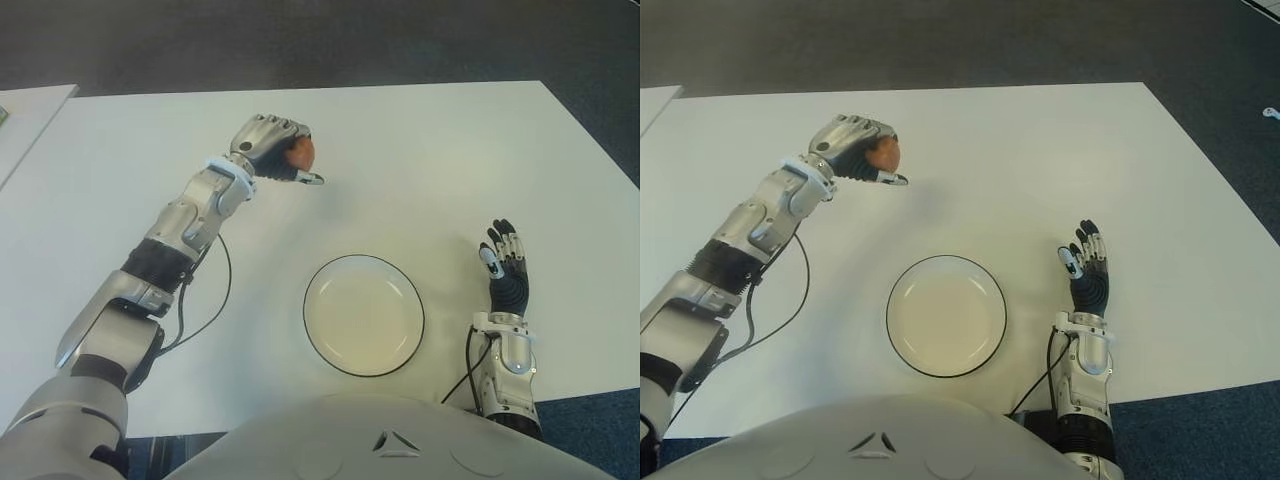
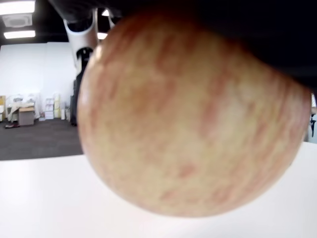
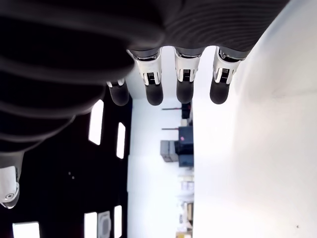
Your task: Put the apples into the plate.
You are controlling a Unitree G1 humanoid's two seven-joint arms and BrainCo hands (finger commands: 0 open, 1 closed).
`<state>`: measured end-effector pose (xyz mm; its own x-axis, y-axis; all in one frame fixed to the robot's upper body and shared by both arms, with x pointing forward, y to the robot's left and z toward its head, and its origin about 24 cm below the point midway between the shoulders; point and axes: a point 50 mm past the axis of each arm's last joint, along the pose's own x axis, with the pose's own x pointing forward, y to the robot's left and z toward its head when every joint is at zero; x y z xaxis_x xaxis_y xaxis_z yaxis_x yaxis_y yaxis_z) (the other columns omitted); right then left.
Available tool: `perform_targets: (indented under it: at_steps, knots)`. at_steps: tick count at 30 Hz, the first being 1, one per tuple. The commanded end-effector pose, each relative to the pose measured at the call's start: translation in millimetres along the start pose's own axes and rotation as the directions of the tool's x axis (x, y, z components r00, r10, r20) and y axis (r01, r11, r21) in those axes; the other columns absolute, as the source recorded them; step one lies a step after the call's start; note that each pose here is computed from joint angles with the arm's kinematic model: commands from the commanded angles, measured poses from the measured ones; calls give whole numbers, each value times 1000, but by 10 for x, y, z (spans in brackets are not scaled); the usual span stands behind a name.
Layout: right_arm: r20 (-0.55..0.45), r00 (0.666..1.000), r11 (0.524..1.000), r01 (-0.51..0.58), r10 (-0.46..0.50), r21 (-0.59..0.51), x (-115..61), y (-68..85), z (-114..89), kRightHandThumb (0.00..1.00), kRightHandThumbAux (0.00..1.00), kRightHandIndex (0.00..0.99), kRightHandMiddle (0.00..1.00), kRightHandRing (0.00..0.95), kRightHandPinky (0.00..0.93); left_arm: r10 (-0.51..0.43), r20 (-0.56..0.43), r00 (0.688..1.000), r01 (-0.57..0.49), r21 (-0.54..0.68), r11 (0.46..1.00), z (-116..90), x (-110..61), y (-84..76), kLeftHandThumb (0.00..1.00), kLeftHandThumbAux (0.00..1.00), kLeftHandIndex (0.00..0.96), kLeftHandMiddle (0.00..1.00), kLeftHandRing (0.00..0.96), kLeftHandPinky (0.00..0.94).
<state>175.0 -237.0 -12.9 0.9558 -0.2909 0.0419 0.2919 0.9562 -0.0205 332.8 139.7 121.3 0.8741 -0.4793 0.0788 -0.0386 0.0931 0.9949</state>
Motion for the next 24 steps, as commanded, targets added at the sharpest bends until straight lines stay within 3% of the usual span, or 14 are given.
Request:
perform_targets:
  at_steps: [1, 7, 13, 24]
  knots:
    - [-134, 991, 1000, 4, -1, 23, -153, 18, -208, 203, 470, 0, 0, 0, 0, -4, 28, 1000, 4, 0, 1000, 92, -94, 27, 749, 694, 444, 809, 813, 783]
    - [-143, 990, 999, 9, -4, 32, -158, 7, -212, 199, 493, 0, 0, 0, 0, 17, 104, 994, -17, 6, 1000, 392, -229, 170, 750, 694, 444, 817, 818, 776]
    - [-151, 989, 999, 11, -6, 33, -156, 15, -221, 197, 500, 0, 0, 0, 0, 6, 131, 991, -8, 13, 1000, 519, -276, 211, 750, 694, 444, 823, 824, 774]
    - [-154, 988, 999, 16, -9, 41, -165, 25, -223, 198, 510, 0, 0, 0, 0, -24, 208, 978, 25, 2, 1000, 910, -432, 144, 750, 694, 444, 831, 831, 784]
